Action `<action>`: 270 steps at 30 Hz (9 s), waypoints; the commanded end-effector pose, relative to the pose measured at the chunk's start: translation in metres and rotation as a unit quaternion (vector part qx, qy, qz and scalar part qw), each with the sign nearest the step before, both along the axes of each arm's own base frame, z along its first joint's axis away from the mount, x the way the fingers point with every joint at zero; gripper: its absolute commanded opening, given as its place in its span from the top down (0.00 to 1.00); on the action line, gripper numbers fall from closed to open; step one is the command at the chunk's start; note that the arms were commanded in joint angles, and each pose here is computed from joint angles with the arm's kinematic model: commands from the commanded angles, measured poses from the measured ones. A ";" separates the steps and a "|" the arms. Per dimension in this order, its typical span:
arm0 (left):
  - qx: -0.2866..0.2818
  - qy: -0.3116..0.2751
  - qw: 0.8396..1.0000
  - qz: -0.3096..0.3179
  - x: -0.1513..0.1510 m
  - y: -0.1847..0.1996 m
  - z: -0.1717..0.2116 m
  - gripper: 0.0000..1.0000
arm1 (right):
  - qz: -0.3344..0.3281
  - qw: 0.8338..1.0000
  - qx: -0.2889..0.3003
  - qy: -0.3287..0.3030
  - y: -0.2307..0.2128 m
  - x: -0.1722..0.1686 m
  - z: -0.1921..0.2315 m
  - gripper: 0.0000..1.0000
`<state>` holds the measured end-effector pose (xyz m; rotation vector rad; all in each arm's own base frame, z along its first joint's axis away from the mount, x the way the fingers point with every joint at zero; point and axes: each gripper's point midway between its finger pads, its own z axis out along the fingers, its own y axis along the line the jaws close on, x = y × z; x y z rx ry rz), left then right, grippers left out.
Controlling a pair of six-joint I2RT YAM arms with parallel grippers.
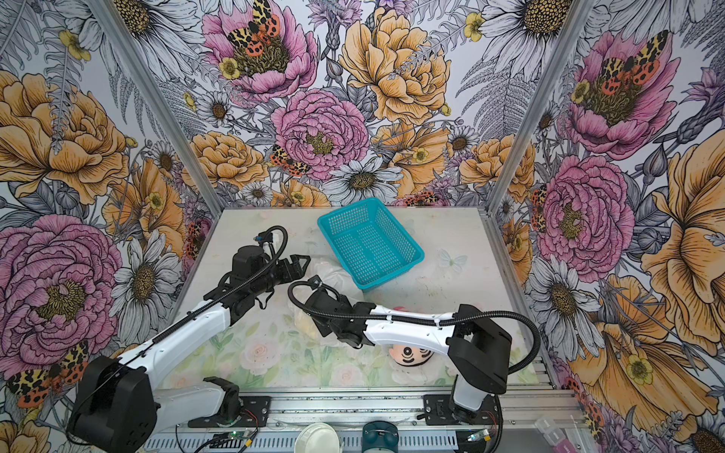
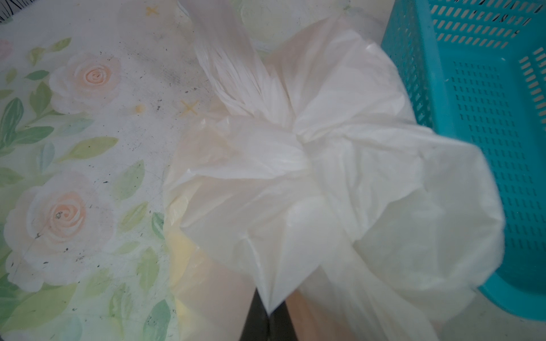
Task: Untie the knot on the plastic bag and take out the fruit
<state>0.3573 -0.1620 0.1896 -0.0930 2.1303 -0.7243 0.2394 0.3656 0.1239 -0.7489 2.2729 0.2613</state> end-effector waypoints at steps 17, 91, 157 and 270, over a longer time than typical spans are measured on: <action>0.050 0.110 0.988 -0.094 0.015 -0.063 -0.058 0.57 | 0.003 1.000 0.012 -0.018 0.004 -0.002 0.009 1.00; -0.060 0.089 0.926 0.363 -0.029 0.209 -0.053 1.00 | -0.224 0.963 0.139 0.047 -0.116 0.055 -0.004 1.00; -0.055 -0.122 0.925 0.356 -0.083 0.197 0.054 0.01 | 0.054 0.983 -0.091 -0.152 0.027 0.001 0.060 0.08; 0.344 -0.077 0.933 0.075 -0.082 -0.011 0.080 1.00 | -0.181 0.950 0.252 0.019 -0.136 0.085 0.092 1.00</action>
